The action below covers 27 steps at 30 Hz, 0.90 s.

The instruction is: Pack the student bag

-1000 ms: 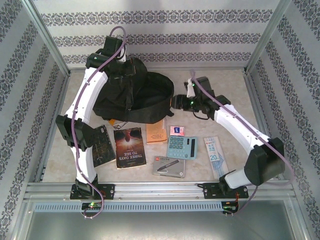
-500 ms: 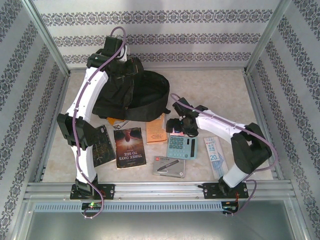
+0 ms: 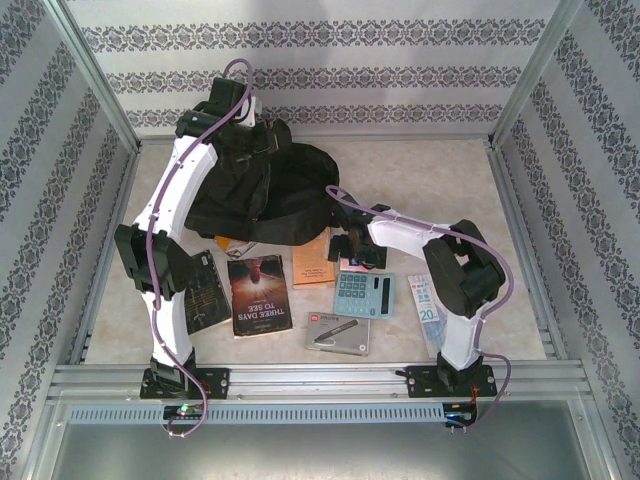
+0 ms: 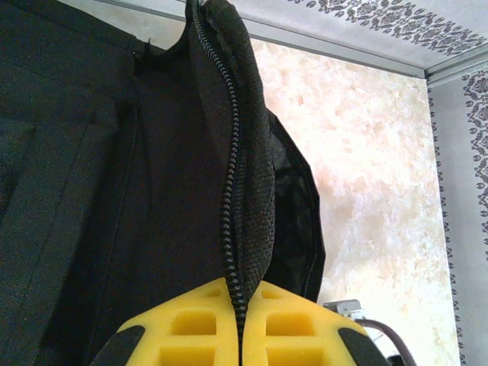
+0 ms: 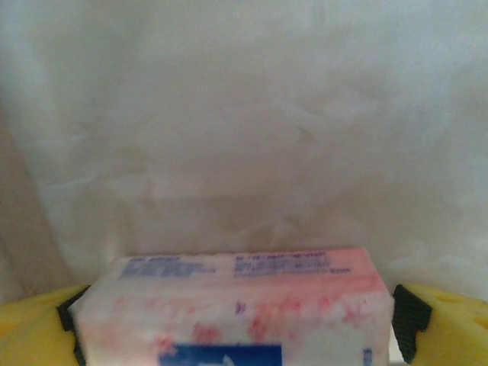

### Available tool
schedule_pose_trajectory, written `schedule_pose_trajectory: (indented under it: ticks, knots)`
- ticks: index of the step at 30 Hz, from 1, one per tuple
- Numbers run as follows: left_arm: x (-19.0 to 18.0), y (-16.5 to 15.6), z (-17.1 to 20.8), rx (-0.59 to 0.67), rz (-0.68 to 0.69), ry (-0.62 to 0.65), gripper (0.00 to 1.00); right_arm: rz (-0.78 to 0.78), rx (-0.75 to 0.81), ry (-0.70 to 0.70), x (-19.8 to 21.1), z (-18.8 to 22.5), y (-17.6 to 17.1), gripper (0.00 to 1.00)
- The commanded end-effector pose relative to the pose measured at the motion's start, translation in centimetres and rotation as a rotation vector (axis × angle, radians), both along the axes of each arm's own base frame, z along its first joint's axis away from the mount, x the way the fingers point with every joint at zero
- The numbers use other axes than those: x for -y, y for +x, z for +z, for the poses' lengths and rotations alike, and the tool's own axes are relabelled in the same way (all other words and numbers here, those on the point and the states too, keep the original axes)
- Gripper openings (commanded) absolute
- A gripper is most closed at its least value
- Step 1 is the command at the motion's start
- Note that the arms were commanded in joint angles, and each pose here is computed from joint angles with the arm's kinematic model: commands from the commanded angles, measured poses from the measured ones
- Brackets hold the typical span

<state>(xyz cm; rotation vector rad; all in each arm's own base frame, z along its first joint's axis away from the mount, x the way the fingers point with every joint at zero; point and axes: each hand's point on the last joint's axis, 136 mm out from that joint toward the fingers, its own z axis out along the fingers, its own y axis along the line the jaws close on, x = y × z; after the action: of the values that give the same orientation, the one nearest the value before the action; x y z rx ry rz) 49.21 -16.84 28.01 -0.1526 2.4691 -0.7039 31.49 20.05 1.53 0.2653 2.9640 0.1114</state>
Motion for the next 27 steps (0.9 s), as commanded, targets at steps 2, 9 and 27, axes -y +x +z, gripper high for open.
schedule_pose_trajectory:
  ticks: [2,9,27]
  knots:
    - [-0.1,0.4,2.4,0.072,0.001,-0.043,0.0,-0.022,0.017,-0.031,0.3,-0.1,0.1,0.91]
    - [0.7,0.3,3.0,0.079,-0.026,-0.072,0.0,-0.033,0.107,-0.021,1.4,2.9,0.8,0.76]
    - [5.6,-3.6,6.7,0.127,-0.257,-0.049,0.0,0.12,0.644,0.362,1.0,25.4,5.9,0.69]
